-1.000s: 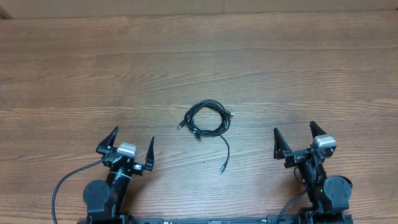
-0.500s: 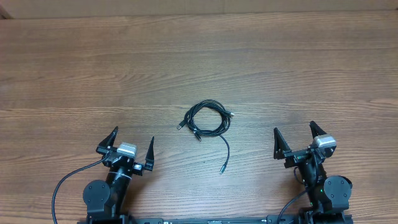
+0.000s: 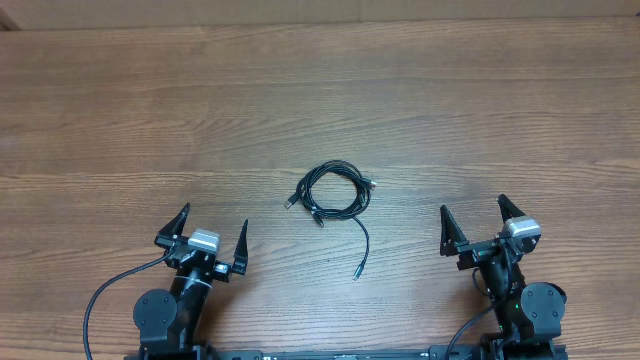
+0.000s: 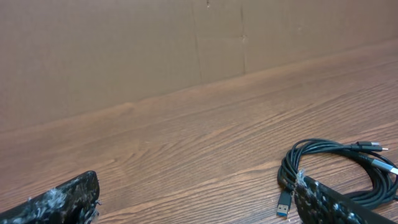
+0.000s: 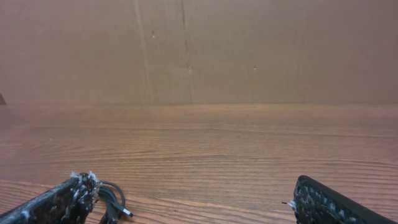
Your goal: Untangle cables
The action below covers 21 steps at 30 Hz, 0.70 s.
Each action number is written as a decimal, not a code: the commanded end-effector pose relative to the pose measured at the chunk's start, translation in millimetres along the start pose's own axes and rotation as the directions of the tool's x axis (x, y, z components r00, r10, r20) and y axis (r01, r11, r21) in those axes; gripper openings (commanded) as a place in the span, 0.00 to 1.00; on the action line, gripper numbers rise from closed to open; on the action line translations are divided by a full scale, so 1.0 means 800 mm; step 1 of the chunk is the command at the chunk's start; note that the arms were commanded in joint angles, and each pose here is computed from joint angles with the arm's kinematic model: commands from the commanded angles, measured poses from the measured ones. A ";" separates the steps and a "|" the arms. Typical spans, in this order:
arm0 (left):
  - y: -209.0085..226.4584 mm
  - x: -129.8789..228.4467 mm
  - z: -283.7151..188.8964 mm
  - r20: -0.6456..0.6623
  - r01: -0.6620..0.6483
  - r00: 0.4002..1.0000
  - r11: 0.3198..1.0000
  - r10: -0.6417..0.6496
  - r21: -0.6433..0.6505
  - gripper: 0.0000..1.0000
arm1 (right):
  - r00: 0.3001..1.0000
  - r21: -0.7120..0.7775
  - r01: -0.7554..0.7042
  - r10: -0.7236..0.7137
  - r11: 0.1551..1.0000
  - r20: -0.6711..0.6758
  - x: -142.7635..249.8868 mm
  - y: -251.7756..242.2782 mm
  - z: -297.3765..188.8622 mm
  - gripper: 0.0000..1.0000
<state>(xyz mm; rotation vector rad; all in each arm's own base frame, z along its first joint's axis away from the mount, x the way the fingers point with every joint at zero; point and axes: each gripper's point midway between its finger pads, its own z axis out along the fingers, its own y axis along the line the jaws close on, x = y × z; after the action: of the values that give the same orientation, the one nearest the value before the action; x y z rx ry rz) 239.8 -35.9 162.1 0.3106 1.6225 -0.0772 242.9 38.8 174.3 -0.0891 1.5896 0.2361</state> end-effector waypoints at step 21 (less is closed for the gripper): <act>0.005 0.001 0.000 0.002 -0.019 1.000 0.999 0.019 -0.029 1.00 | 1.000 0.011 -0.001 0.001 1.000 0.008 0.001 -0.003 0.000 1.00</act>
<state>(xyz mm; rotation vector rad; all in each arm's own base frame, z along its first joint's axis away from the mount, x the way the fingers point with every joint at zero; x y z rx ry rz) 239.9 -35.7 162.0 0.3098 1.6231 -0.0757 242.9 38.9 174.3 -0.0894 1.5896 0.2364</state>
